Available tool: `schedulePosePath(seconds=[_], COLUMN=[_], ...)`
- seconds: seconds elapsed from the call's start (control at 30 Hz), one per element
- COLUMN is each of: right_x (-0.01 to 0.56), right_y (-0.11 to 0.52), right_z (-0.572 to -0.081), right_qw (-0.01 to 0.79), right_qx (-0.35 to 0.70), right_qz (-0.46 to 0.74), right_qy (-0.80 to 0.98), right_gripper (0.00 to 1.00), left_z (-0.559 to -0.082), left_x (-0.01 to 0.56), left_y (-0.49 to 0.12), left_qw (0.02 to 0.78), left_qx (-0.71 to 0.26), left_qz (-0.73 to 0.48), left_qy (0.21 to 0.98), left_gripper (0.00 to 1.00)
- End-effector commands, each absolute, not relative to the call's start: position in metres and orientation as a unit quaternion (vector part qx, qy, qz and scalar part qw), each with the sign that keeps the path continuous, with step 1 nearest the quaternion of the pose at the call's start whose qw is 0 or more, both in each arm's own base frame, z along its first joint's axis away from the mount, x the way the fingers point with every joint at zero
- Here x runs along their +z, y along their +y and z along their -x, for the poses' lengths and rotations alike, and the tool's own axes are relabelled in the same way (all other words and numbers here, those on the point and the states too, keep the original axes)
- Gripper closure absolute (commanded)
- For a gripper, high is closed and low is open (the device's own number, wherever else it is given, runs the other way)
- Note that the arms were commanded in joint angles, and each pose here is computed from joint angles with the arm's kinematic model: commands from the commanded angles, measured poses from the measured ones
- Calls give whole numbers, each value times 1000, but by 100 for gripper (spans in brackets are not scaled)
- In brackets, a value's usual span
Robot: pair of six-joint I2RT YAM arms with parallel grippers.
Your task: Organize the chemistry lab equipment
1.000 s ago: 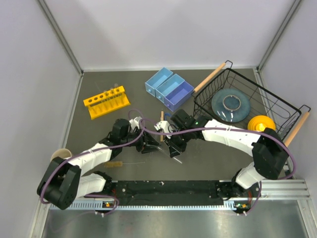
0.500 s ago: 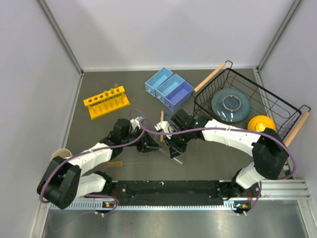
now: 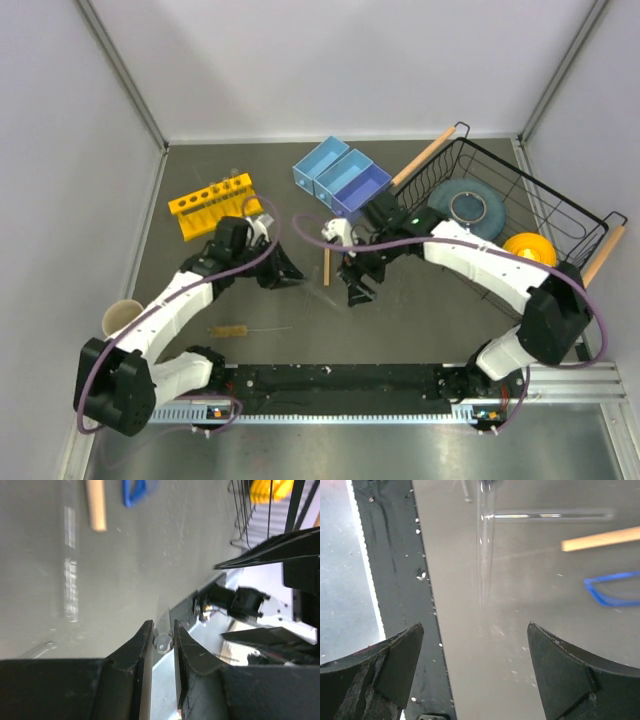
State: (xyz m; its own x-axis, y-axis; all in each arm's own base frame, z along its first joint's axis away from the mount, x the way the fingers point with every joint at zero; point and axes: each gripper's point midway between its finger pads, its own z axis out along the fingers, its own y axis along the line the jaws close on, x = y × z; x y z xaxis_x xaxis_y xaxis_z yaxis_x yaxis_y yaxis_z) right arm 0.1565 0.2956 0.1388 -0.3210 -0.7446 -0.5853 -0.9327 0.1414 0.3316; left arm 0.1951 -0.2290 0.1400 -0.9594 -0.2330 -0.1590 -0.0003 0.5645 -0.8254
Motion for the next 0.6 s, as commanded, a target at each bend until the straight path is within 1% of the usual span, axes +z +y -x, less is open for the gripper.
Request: schedulePosePath(seconds=[0.0,0.03,0.1,0.17,0.2,0.23,0.27,0.3,0.33,0.4,0.47,0.57], right_x=[193,204,205,209,204,201,203,197,196,194,192,186], right_y=[273,263,253,242,239,235,234,233,232,231,231,231], right_z=[-179,-187,-188,-192,-189,-190,-190,-187,-186,-186,-187,-186], right_qw=[221,244,253,269,266,267,278,275,276,280,282,276], right_qx=[350,349,355,354,358,360,361,365,367,370,374,384], right_qz=[573,560,549,537,535,532,533,532,531,531,528,525], right_qy=[707,710,713,717,717,719,713,713,713,709,708,708], right_gripper=[14,14,14,14,14,14,14,14,14,14,14,14], left_z=[-210,-220,-226,-239,-241,-247,-253,-261,-263,-272,-278,-292], left_x=[157,158,174,176,189,190,191,204,203,210,213,220], left_y=[-178,-158,-136,-103,-93,-80,-60,-49,-38,-10,7,29], left_qw=[171,190,207,236,245,250,265,286,284,302,309,328], left_qx=[-386,-364,-333,-263,-238,-206,-150,-127,-98,-29,12,44], left_qz=[71,84,96,109,111,110,124,122,130,145,156,176], left_qy=[904,908,915,929,933,940,944,942,945,942,938,927], left_gripper=[97,97,97,97,97,97,97,97,97,97,97,97])
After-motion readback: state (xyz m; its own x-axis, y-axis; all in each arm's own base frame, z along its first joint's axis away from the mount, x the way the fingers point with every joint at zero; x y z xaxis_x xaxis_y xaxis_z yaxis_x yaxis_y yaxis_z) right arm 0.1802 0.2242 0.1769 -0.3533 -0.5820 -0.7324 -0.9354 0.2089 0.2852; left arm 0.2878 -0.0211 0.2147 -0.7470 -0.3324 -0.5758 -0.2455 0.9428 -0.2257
